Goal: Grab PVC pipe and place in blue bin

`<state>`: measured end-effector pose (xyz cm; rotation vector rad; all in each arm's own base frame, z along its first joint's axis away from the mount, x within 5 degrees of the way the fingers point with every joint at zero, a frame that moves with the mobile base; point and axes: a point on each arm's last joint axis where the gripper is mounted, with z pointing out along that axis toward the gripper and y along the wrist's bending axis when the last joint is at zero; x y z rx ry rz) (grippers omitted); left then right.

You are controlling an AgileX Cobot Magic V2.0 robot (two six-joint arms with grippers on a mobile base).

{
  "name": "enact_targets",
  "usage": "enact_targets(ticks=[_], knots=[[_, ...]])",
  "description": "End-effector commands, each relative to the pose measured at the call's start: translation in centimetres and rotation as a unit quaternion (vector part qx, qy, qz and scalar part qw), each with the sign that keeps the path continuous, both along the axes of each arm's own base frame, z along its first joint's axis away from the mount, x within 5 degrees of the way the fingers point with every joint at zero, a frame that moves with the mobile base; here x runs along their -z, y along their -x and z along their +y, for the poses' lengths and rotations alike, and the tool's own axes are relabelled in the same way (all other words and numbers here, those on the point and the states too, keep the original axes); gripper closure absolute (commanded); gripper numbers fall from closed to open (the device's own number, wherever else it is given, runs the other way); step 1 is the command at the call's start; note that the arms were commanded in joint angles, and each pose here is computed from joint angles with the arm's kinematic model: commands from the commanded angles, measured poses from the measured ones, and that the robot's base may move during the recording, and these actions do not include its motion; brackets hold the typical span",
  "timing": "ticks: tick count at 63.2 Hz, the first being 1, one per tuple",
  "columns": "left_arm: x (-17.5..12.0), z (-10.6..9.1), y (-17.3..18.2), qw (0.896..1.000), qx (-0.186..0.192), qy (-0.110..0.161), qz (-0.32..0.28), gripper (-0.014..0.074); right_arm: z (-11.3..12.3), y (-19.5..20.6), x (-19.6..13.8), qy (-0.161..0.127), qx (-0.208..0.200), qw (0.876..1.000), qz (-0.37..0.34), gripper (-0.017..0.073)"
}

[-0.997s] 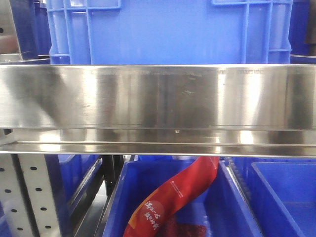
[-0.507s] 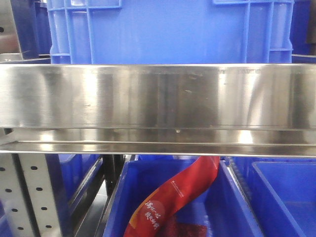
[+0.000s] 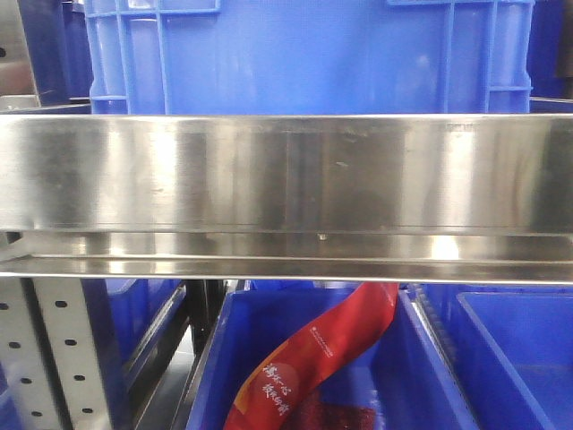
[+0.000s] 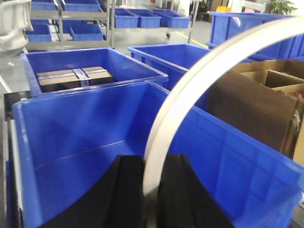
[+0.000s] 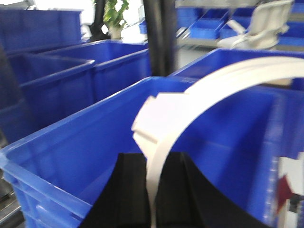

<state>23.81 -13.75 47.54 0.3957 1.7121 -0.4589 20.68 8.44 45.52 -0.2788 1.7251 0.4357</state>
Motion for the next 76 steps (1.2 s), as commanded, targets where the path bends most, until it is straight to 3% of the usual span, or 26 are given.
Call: enact_targets(ticks=[1, 18, 38, 46, 57, 61, 67, 76], knots=[[-0.9, -1.3, -1.7, 1.0, 0.006, 0.005, 0.002, 0.0704, 1.4, -1.6, -0.4, 0.0, -0.016, 1.0, -0.002, 0.0727], [-1.1, -4.0, -6.1, 1.0, 0.013, 0.016, 0.022, 0.0704, 4.5, -6.5, -1.3, 0.007, -0.037, 0.999, 0.013, 0.0727], [2.1, -5.5, -8.6, 0.998, 0.013, -0.011, 0.068, 0.0704, 5.7, -9.0, 0.5, 0.023, -0.042, 0.997, 0.054, 0.0713], [2.2, -5.5, -8.7, 0.998, 0.013, -0.011, 0.068, 0.0704, 5.4, -9.1, 0.6, 0.026, -0.039, 0.997, 0.06, 0.0615], [2.3, -5.5, -8.6, 0.997, 0.013, -0.014, 0.073, 0.0698, 5.2, -9.2, 0.6, 0.026, -0.037, 0.997, 0.061, 0.0411], [2.3, -5.5, -8.6, 0.997, 0.013, -0.014, 0.073, 0.064, 5.2, -9.2, 0.7, 0.026, -0.037, 0.997, 0.062, 0.0338], [2.3, -5.5, -8.6, 0.997, 0.013, -0.014, 0.073, 0.0479, 5.2, -9.2, 0.7, 0.026, -0.037, 0.997, 0.062, 0.0254], [2.4, -5.5, -8.7, 0.997, 0.013, -0.018, 0.079, 0.029, 5.2, -9.1, 0.7, 0.028, -0.039, 0.997, 0.066, 0.0239]])
